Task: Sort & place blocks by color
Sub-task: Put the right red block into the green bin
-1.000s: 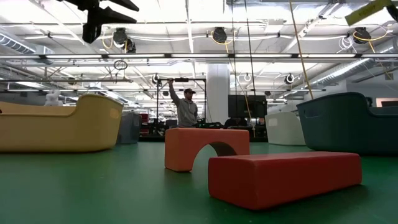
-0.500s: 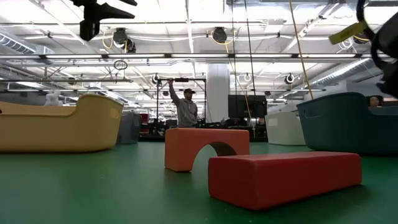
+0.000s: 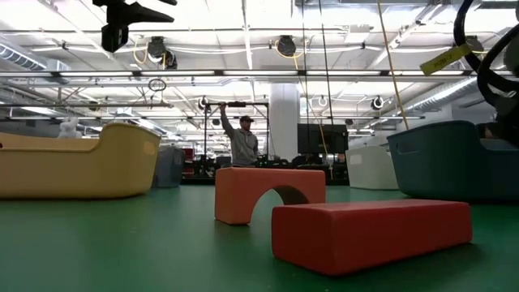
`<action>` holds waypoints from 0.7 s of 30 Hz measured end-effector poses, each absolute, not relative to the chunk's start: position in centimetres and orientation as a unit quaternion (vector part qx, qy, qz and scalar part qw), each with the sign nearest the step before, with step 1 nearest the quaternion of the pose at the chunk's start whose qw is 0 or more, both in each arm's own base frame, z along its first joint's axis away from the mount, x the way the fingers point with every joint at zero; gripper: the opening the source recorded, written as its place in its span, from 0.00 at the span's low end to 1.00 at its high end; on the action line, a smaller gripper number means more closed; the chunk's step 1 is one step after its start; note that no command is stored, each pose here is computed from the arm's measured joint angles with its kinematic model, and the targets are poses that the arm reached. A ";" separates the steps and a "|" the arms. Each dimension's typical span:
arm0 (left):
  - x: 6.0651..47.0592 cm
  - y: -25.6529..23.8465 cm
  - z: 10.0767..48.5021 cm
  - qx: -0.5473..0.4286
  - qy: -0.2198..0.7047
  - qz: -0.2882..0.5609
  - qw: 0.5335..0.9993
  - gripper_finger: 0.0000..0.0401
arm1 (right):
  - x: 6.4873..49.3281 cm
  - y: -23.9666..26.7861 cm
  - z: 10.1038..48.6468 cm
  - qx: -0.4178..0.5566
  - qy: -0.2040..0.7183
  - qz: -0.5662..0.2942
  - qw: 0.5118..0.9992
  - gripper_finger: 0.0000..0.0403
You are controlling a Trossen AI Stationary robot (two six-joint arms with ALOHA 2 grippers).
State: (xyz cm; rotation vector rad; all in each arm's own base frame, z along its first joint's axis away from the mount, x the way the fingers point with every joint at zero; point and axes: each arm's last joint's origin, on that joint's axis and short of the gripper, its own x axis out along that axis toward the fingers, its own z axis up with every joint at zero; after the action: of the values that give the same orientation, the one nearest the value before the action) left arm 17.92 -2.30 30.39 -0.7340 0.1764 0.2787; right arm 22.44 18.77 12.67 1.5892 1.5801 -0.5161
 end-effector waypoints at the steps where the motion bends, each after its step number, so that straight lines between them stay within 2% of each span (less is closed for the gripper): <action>1: 17.9 -2.3 30.3 -0.356 0.088 0.136 0.920 0.29 | 22.4 18.8 12.7 0.627 0.630 -0.198 0.414 0.74; 5: 17.8 -2.3 30.1 -0.353 0.098 0.141 0.920 0.29 | 22.4 18.8 12.7 0.615 0.636 -0.180 0.431 0.71; 8: 17.8 -2.3 30.0 -0.351 0.103 0.143 0.920 0.29 | 22.4 18.8 12.6 0.612 0.637 -0.178 0.433 0.64; 17: 17.8 -2.3 30.0 -0.345 0.105 0.143 0.922 0.29 | 22.5 18.8 12.6 0.608 0.630 -0.173 0.450 0.30; 21: 17.8 -2.3 30.0 -0.338 0.106 0.142 0.924 0.29 | 22.6 18.8 12.6 0.613 0.623 -0.176 0.453 0.28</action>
State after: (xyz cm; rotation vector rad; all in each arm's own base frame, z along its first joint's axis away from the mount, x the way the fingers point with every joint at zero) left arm 17.81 -2.28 30.01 -0.6938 0.2174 0.2917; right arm 22.56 18.78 12.61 1.5137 1.5385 -0.4347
